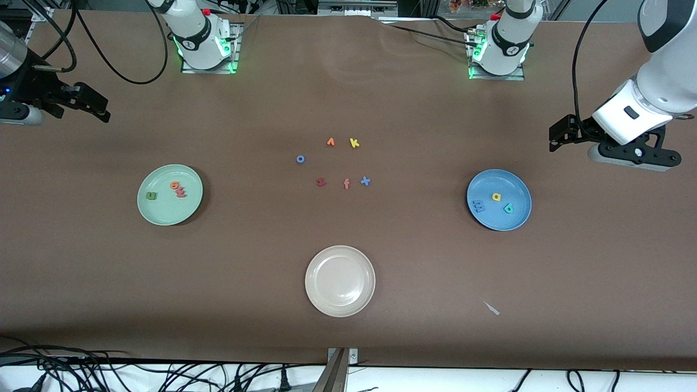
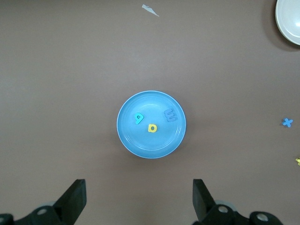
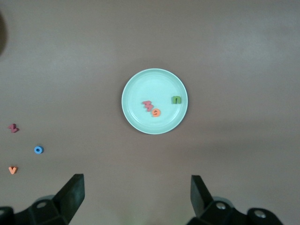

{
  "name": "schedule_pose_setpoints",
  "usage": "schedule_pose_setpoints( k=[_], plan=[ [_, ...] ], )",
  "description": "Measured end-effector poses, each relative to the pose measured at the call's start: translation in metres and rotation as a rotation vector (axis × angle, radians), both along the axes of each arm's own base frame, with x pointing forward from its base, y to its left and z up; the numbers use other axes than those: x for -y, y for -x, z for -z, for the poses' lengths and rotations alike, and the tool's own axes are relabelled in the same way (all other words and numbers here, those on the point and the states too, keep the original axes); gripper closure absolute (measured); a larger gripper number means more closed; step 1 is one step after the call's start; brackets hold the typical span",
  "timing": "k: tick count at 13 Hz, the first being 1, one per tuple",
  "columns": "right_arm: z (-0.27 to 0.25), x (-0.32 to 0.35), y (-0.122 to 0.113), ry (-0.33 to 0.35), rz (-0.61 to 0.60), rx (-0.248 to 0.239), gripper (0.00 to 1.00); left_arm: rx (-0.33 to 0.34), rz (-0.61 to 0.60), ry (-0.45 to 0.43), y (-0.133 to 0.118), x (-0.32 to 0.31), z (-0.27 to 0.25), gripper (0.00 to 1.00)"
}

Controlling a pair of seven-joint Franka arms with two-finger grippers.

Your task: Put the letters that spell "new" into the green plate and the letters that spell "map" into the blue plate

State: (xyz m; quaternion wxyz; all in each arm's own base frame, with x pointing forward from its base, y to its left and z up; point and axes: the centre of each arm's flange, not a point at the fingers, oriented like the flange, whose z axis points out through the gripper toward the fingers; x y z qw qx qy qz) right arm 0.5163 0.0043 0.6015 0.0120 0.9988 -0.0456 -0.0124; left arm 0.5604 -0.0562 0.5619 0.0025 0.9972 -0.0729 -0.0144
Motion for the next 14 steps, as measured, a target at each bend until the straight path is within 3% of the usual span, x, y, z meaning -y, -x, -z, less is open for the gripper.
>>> schedule_pose_setpoints(
  k=[14],
  plan=[
    [0.008,0.036,-0.002,-0.004,0.006,-0.048,0.0,-0.005,0.005,0.001,-0.003,0.003,0.003,0.0]
  ],
)
